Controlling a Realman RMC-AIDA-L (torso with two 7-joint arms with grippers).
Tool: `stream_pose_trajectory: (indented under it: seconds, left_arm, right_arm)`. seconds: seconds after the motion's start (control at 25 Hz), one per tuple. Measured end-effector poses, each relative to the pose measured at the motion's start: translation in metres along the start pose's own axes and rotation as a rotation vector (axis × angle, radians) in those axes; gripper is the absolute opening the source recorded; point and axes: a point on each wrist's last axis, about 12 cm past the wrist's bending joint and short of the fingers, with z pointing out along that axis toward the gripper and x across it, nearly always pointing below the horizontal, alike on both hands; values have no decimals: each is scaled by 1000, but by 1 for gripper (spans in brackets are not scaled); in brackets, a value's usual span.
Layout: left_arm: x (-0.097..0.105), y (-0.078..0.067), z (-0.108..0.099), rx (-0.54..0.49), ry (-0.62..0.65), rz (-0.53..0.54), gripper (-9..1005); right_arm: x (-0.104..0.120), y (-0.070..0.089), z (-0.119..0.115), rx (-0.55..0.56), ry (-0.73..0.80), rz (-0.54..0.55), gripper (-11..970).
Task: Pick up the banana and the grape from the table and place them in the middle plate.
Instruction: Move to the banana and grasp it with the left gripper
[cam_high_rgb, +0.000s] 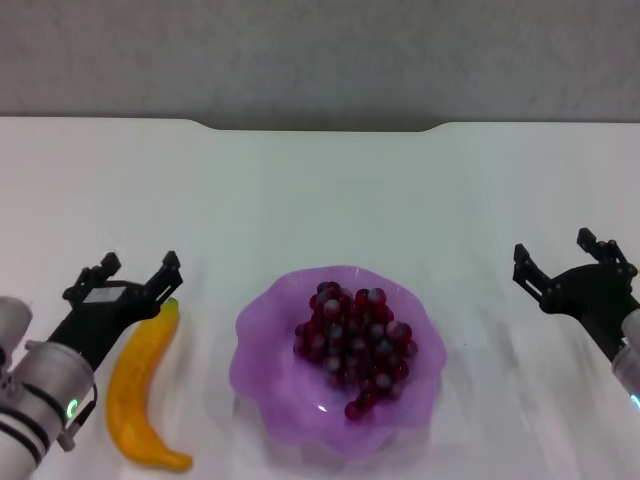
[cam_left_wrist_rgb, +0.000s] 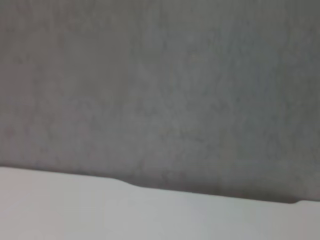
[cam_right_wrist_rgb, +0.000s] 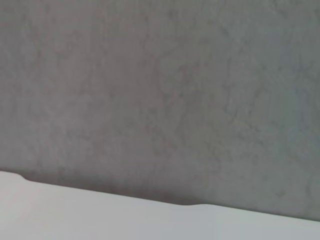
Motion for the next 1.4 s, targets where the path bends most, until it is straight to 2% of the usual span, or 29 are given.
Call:
stream_pose_trajectory:
  seconds: [0.16, 0.48, 0.64, 0.72, 0.84, 1.08, 1.4]
  left_arm:
    - [-19, 1, 5, 1, 61, -18, 879]
    - [-66, -2, 0, -73, 212, 122, 876]
    - [-85, -4, -7, -26, 319, 150, 876]
    - [-88, -2, -8, -22, 340, 147, 876]
    - [-98, 3, -7, -18, 463, 169, 877]
    - [-111, 0, 4, -52, 652, 252, 878]
    - [-103, -18, 10, -67, 756, 298, 883]
  right_arm:
    - [1, 0, 0, -4, 9, -4, 881]
    - [1, 2, 3, -17, 28, -13, 881]
    - [1, 6, 4, -30, 28, -17, 881]
    - [1, 6, 4, -32, 31, -19, 881]
    - [1, 8, 5, -43, 36, -20, 881]
    - [1, 9, 5, -50, 37, -23, 881]
    - [0, 10, 6, -52, 36, -23, 882]
